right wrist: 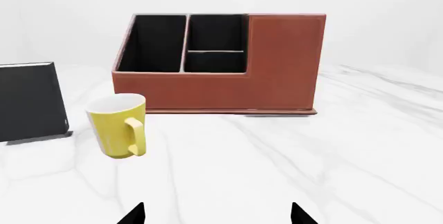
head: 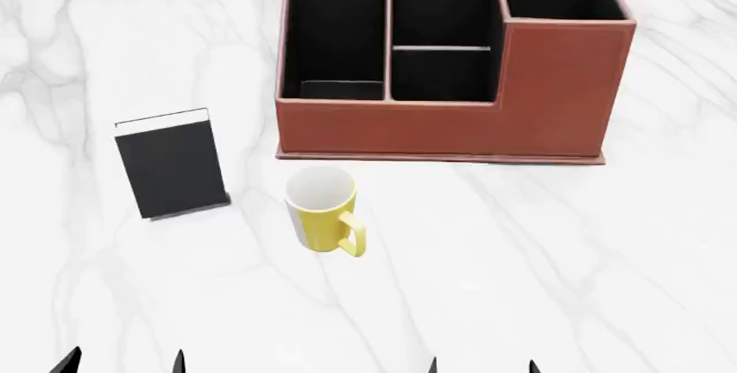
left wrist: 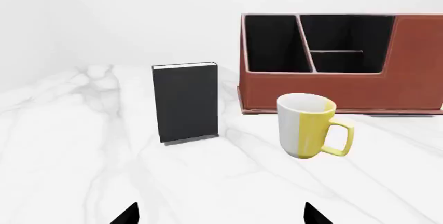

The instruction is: Pick up the yellow and white mug and place it to the right of the caddy.

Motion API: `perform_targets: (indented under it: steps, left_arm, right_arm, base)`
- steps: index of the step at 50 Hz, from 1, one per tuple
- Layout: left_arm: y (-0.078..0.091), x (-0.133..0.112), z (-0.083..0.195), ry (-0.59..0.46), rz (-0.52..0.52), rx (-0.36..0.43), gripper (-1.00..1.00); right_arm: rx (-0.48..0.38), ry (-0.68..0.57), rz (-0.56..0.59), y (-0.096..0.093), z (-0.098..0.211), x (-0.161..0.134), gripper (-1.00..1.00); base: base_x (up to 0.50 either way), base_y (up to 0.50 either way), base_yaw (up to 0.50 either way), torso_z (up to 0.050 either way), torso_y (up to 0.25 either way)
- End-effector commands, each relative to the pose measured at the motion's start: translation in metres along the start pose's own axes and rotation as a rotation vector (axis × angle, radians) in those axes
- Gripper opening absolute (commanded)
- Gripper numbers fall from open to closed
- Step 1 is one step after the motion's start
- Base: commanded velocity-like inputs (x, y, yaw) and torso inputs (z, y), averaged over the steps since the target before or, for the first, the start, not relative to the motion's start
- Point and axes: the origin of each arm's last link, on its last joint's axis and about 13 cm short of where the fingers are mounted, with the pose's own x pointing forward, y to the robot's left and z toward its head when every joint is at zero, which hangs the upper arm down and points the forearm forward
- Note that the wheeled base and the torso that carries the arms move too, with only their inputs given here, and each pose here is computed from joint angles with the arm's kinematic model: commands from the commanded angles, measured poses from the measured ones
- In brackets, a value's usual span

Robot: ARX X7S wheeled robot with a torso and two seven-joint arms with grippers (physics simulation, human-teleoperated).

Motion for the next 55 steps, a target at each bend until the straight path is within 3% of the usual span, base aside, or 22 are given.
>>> perform_targets:
  steps: [1, 15, 23, 24, 27, 36, 55]
  left_arm:
    - [0.000, 0.000, 0.000, 0.000, 0.000, 0.000, 1.00]
    - [0.001, 0.000, 0.000, 0.002, 0.005, -0.028, 1.00]
    - [-0.001, 0.000, 0.001, 0.008, 0.017, 0.055, 1.00]
    - [-0.002, -0.001, 0.004, -0.002, 0.027, 0.122, 1.00]
    - [0.000, -0.001, 0.008, -0.007, 0.041, 0.126, 1.00]
    - [0.000, -0.006, 0.039, -0.113, 0.047, 0.257, 1.00]
    - [0.005, -0.020, 0.108, -0.314, 0.131, 0.272, 1.00]
  right_arm:
    - [-0.003, 0.001, 0.001, 0.001, 0.000, 0.000, 1.00]
    - [0.000, -0.008, -0.005, 0.000, 0.000, -0.001, 1.00]
    - [-0.025, -0.041, -0.010, 0.001, 0.004, -0.003, 1.00]
    - [-0.018, -0.055, -0.009, 0.001, 0.007, -0.003, 1.00]
    - [0.001, -0.073, -0.009, 0.001, 0.014, -0.002, 1.00]
    - [0.030, -0.204, -0.001, 0.004, 0.053, -0.008, 1.00]
    - [0.060, -0.440, 0.046, 0.012, 0.132, -0.026, 1.00]
  base:
    - [0.00, 0.00, 0.00, 0.000, 0.000]
    - [0.00, 0.00, 0.00, 0.000, 0.000]
    - [0.00, 0.00, 0.00, 0.000, 0.000]
    - [0.00, 0.00, 0.00, 0.000, 0.000]
    - [0.00, 0.00, 0.00, 0.000, 0.000]
    - [0.00, 0.00, 0.00, 0.000, 0.000]
    - [0.00, 0.00, 0.00, 0.000, 0.000]
